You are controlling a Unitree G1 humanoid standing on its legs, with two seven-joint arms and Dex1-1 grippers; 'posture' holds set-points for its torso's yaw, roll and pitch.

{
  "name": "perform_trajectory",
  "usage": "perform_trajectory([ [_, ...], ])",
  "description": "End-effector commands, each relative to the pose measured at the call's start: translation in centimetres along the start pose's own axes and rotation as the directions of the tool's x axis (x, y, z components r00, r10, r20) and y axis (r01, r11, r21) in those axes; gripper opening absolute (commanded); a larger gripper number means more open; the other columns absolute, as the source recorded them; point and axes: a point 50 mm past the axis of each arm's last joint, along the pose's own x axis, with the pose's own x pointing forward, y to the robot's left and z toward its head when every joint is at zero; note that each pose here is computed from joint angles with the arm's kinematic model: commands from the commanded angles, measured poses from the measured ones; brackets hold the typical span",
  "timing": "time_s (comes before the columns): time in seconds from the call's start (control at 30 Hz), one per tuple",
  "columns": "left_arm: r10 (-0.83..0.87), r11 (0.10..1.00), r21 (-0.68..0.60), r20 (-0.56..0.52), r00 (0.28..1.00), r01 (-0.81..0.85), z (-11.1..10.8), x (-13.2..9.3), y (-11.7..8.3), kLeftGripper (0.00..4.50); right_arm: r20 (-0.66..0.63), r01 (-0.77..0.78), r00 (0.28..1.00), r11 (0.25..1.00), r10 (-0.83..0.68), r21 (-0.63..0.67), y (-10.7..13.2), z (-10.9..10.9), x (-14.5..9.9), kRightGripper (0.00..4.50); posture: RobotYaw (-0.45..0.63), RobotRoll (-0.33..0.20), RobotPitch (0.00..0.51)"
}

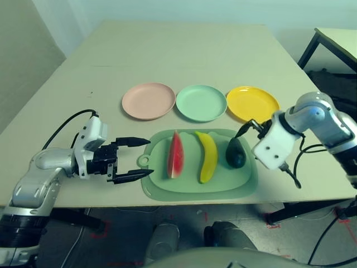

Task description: Place the fruits into color-matched plates.

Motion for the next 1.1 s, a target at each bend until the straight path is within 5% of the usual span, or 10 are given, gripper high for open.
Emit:
perform_trajectory([
  [0.03, 0.011, 1.0, 0.0, 0.0, 1.0, -0.011, 0.0, -0.2, 0.1, 4.48, 0.012, -0.011, 1.0, 1.0, 0.012, -0.02, -0.6, 0.4, 0.7, 4.5, 0.1, 0.0, 0.069],
  [0.57, 0.034, 0.999, 0.024, -0.016, 0.999, -0.034, 0.2, -0.5, -0.7, 4.48, -0.026, -0.085, 0.996, 0.996, 0.085, -0.005, -0.3, -0.9, 2.4, 4.5, 0.14, 0.0, 0.074],
  [0.77, 0.038, 0.999, 0.029, -0.015, 0.999, -0.037, 0.3, -0.5, -0.6, 4.5, -0.02, -0.095, 0.995, 0.995, 0.095, 0.022, -0.2, -0.8, 2.3, 3.03, 0.14, 0.0, 0.074],
  [1.1, 0.069, 0.998, -0.009, 0.054, 0.996, -0.069, 0.7, 0.2, 0.0, 4.5, -0.043, 0.024, 0.999, 0.996, -0.021, 0.088, -3.1, -1.5, -0.6, 3.03, 0.11, 0.0, 0.073],
])
